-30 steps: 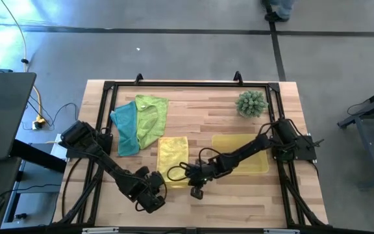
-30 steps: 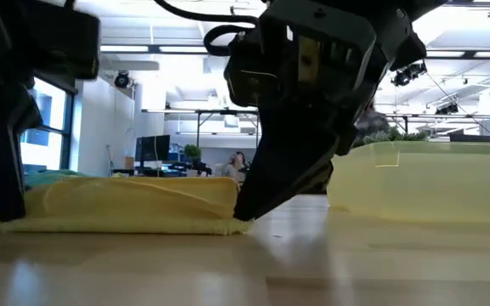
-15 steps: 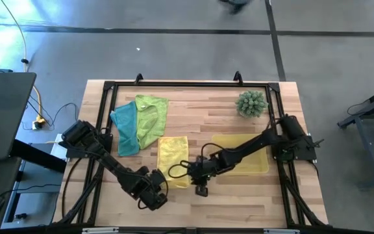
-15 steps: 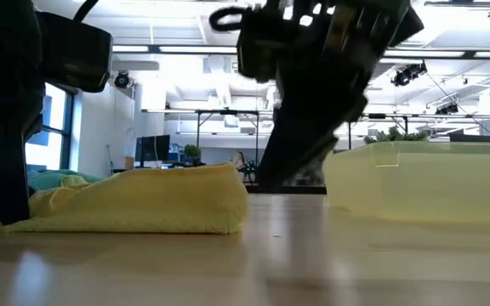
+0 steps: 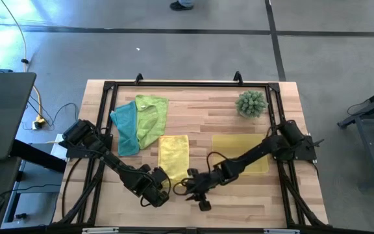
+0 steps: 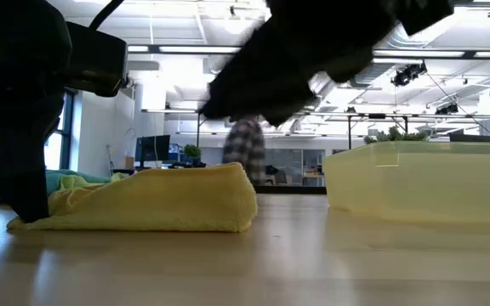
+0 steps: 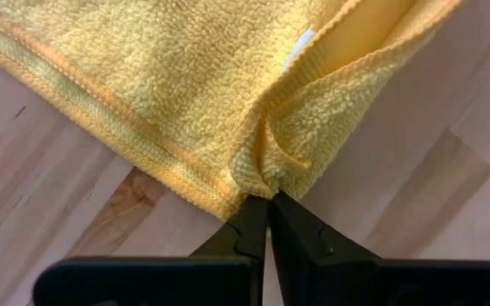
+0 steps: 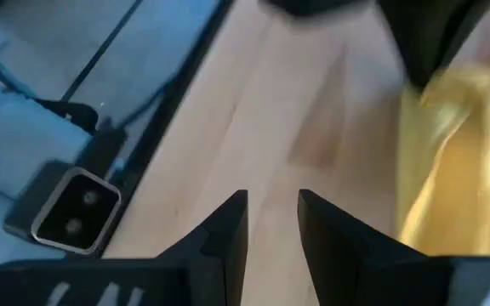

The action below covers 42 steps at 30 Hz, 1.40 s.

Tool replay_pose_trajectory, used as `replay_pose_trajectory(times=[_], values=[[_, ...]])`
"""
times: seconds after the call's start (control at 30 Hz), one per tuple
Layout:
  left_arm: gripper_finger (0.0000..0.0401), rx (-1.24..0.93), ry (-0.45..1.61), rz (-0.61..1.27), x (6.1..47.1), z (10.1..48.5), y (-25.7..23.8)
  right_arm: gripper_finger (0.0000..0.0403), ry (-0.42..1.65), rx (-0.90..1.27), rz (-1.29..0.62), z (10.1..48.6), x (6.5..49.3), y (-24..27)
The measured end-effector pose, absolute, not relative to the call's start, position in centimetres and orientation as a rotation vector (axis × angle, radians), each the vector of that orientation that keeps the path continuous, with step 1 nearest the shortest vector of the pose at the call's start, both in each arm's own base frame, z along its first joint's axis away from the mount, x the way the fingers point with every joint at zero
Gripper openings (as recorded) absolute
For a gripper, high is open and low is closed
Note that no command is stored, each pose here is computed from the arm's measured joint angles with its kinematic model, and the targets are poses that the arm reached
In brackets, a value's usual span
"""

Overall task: Roll microfiber towels into tight, uniform cylinder then place into a basket
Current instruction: Roll the yellow microfiber towel

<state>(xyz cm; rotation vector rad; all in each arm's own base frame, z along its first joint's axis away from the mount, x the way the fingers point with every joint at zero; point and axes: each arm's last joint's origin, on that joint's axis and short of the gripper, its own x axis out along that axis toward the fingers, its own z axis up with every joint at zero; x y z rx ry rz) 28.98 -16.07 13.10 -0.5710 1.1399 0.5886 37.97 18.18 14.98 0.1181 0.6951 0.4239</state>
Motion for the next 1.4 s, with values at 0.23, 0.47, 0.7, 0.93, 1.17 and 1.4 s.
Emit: replay_pose_trajectory(times=[0.23, 0.47, 0.7, 0.93, 1.17, 1.4], values=[[0.0005, -0.578, 1.137, 0.592, 29.0, 13.1, -16.1, 0.0098, 0.739, 0.136, 0.377, 13.2, 38.6, 17.2], [0.0005, -0.577, 1.138, 0.592, 29.0, 13.1, -16.1, 0.0098, 0.771, 0.056, 0.279, 12.7, 39.1, 15.0], [0.0005, -0.566, 1.125, 0.597, 29.0, 13.0, -16.1, 0.0098, 0.827, 0.050, 0.205, 12.3, 39.2, 13.3], [0.0007, -0.555, 1.115, 0.602, 29.0, 13.0, -16.0, 0.0101, 0.873, 0.037, 0.221, 12.0, 38.8, 13.5], [0.0049, -0.465, 1.143, 0.530, 29.3, 13.3, -16.2, 0.0143, 0.883, 0.000, 0.235, 11.8, 38.6, 13.7], [0.0104, -0.424, 1.212, 0.516, 29.6, 14.4, -15.7, 0.0171, 0.912, 0.006, 0.224, 11.7, 38.5, 13.7]])
